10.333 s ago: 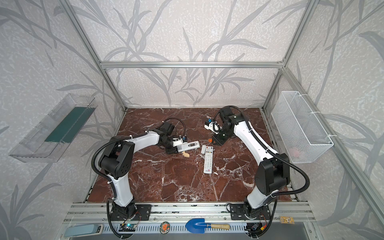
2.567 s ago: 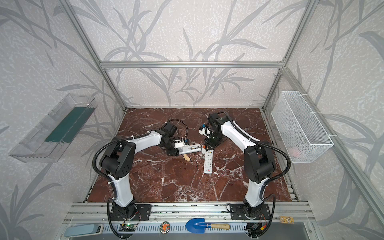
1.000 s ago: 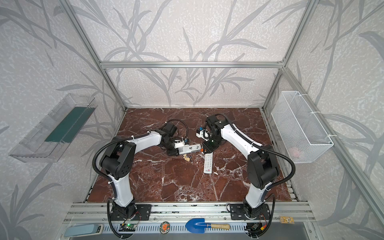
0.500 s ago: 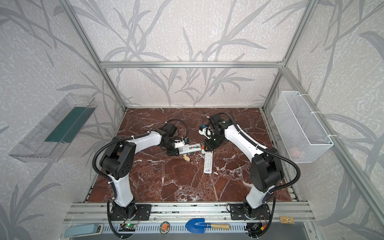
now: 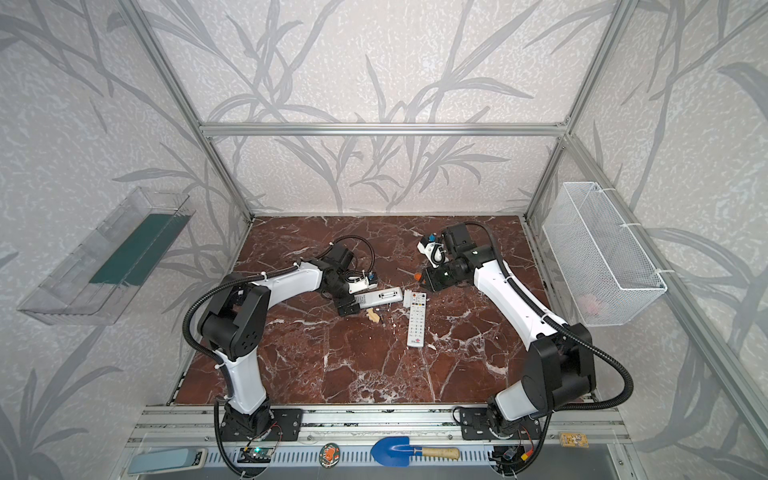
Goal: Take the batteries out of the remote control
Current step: 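Lift the screwdriver with the right gripper while the left gripper releases the remote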
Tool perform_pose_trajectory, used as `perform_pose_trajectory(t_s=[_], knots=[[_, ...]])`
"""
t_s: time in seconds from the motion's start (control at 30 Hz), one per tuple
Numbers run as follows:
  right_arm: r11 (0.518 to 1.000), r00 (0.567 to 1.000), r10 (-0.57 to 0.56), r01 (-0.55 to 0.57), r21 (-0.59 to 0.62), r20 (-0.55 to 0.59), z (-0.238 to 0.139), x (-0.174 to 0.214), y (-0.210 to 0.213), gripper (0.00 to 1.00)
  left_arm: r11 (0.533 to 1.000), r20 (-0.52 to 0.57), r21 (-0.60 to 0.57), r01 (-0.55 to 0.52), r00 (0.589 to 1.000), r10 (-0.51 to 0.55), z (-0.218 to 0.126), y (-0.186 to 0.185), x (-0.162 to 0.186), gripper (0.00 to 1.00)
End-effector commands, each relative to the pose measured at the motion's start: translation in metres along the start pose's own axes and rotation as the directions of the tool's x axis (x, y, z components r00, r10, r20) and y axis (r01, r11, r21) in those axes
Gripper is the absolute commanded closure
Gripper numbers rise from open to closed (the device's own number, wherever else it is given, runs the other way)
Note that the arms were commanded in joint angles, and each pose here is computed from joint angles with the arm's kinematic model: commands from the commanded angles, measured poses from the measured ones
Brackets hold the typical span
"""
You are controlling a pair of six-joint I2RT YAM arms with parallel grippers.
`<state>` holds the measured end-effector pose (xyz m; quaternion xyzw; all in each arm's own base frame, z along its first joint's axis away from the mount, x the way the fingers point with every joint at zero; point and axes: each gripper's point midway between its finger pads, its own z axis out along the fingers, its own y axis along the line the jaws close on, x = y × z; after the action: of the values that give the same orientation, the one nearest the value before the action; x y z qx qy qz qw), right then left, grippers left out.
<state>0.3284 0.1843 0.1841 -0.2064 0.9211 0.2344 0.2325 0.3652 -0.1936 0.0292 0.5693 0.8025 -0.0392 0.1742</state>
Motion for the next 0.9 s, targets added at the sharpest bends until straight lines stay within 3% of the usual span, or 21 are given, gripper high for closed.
perform_pose_trajectory(t_s=[0.0, 0.13, 0.2, 0.27, 0.3, 0.33, 0.37, 0.43, 0.53, 0.67, 0.73, 0.87], knots=[[0.999, 0.987, 0.038, -0.037, -0.010, 0.157, -0.017, -0.031, 0.003, 1.00, 0.993, 0.032, -0.092, 0.073, 0.997, -0.070, -0.037, 0.021, -0.004, 0.01], [0.995, 0.970, 0.099, -0.095, -0.028, 0.224, -0.026, -0.045, 0.002, 1.00, 0.968, 0.103, -0.156, 0.198, 0.978, -0.183, -0.073, 0.040, -0.016, 0.01], [0.994, 0.958, 0.105, -0.096, -0.045, 0.268, -0.033, -0.054, 0.005, 1.00, 0.928, 0.177, -0.185, 0.323, 0.940, -0.291, -0.092, 0.053, -0.023, 0.01], [0.994, 0.938, 0.110, -0.097, -0.055, 0.330, -0.041, -0.065, 0.007, 1.00, 0.808, 0.298, -0.192, 0.557, 0.817, -0.493, -0.114, 0.073, -0.030, 0.01], [0.993, 0.926, 0.112, -0.096, -0.062, 0.361, -0.045, -0.070, 0.009, 1.00, 0.721, 0.350, -0.181, 0.669, 0.729, -0.588, -0.122, 0.083, -0.029, 0.01], [0.993, 0.912, 0.119, -0.100, -0.069, 0.393, -0.049, -0.074, 0.009, 1.00, 0.609, 0.388, -0.149, 0.779, 0.612, -0.689, -0.130, 0.091, -0.026, 0.01], [0.991, 0.897, 0.132, -0.110, -0.075, 0.423, -0.053, -0.079, 0.010, 1.00, 0.529, 0.387, -0.062, 0.846, 0.509, -0.769, -0.135, 0.092, -0.028, 0.01], [0.988, 0.873, 0.153, -0.124, -0.093, 0.462, -0.057, -0.085, 0.011, 1.00, 0.410, 0.323, 0.175, 0.895, 0.341, -0.883, -0.141, 0.087, -0.044, 0.01], [0.984, 0.847, 0.180, -0.150, -0.101, 0.500, -0.060, -0.092, 0.013, 1.00, 0.233, 0.207, 0.537, 0.811, 0.141, -0.968, -0.154, 0.081, -0.084, 0.01], [0.986, 0.833, 0.165, -0.144, -0.081, 0.528, -0.062, -0.097, 0.020, 1.00, 0.071, 0.163, 0.811, 0.581, -0.107, -0.981, -0.182, 0.090, -0.126, 0.01], [0.989, 0.826, 0.148, -0.127, -0.076, 0.544, -0.063, -0.099, 0.028, 1.00, 0.013, 0.105, 0.873, 0.488, -0.162, -0.981, -0.190, 0.091, -0.139, 0.05], [0.992, 0.825, 0.123, -0.082, -0.098, 0.552, -0.058, -0.102, 0.046, 1.00, -0.073, -0.010, 0.940, 0.334, -0.187, -0.982, -0.201, 0.077, -0.171, 0.13]])
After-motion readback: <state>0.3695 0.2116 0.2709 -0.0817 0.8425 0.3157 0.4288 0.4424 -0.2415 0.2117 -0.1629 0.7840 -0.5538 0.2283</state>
